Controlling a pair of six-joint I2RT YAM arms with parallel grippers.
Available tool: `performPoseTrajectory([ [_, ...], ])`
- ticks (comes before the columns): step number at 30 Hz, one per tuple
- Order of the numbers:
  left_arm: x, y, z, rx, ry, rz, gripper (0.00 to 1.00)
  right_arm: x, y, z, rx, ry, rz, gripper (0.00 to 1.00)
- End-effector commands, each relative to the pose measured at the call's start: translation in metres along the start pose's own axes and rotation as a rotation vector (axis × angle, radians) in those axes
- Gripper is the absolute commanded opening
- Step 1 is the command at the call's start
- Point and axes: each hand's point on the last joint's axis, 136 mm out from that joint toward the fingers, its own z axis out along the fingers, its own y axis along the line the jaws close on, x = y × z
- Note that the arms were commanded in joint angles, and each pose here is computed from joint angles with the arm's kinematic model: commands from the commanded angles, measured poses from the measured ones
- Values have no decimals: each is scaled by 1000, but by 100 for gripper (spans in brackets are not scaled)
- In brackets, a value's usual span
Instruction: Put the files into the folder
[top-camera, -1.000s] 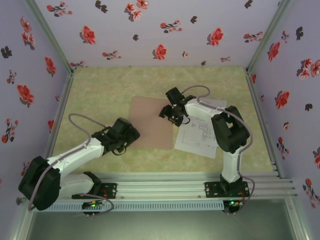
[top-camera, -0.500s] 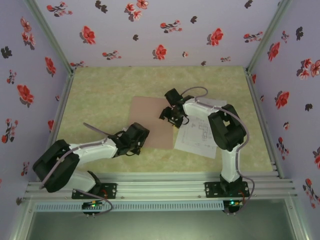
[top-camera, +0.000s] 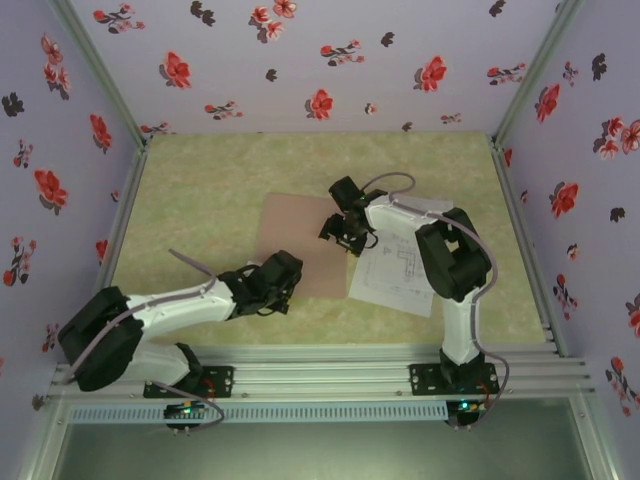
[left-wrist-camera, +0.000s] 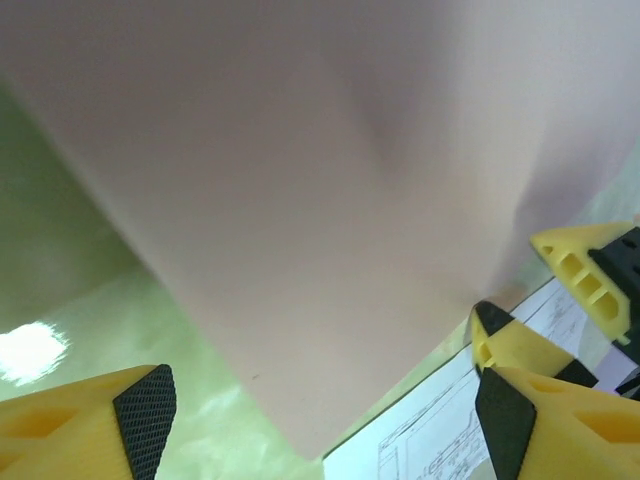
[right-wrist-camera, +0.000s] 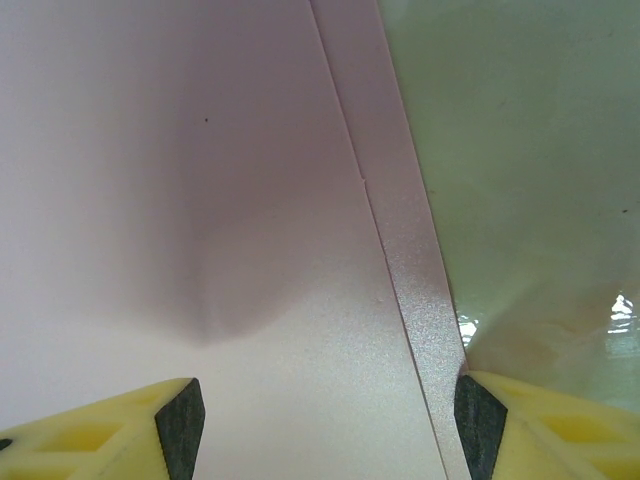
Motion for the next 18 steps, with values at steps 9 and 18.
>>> performPoseTrajectory([
  [9,-29,18,17,-1,-172,-115,83,4,-13,8,65,33,-6,71],
  [18,-35,-1,35,114,-196,-164,81,7,-16,9,72,41,-9,73],
])
